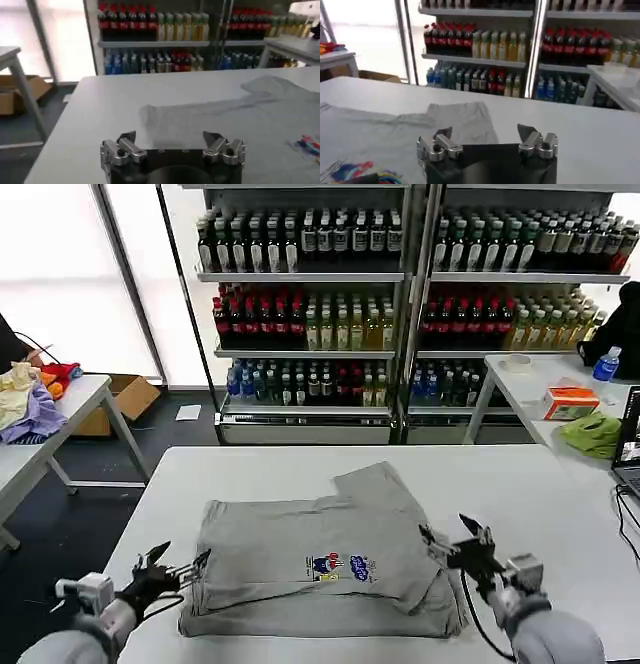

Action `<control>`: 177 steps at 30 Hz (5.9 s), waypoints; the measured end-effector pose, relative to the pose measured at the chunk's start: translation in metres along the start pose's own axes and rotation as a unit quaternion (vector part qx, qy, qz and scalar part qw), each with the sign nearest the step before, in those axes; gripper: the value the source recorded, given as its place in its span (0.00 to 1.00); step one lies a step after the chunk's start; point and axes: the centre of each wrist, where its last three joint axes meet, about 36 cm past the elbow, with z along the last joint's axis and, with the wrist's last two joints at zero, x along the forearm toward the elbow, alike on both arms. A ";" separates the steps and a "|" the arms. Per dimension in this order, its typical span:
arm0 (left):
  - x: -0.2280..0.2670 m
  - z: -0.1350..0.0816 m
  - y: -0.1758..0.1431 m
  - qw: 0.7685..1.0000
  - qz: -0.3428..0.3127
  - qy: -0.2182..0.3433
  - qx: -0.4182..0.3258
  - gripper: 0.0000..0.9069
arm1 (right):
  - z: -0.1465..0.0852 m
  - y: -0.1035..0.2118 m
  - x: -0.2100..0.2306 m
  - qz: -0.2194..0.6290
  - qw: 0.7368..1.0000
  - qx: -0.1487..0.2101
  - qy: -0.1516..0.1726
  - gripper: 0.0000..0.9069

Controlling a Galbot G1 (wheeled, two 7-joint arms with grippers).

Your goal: Fold and organize the clothes.

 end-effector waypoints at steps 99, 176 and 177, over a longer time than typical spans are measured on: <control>0.001 -0.025 0.015 0.999 0.000 -0.031 -0.040 0.02 | 0.013 0.033 0.055 -0.071 0.976 -0.203 -0.026 0.00; 0.015 0.089 -0.166 0.974 -0.207 -0.012 0.095 0.01 | 0.077 0.045 0.153 0.050 0.986 -0.131 -0.092 1.00; 0.015 0.087 -0.164 0.974 -0.208 -0.017 0.092 0.01 | 0.077 0.045 0.153 0.050 0.986 -0.131 -0.092 1.00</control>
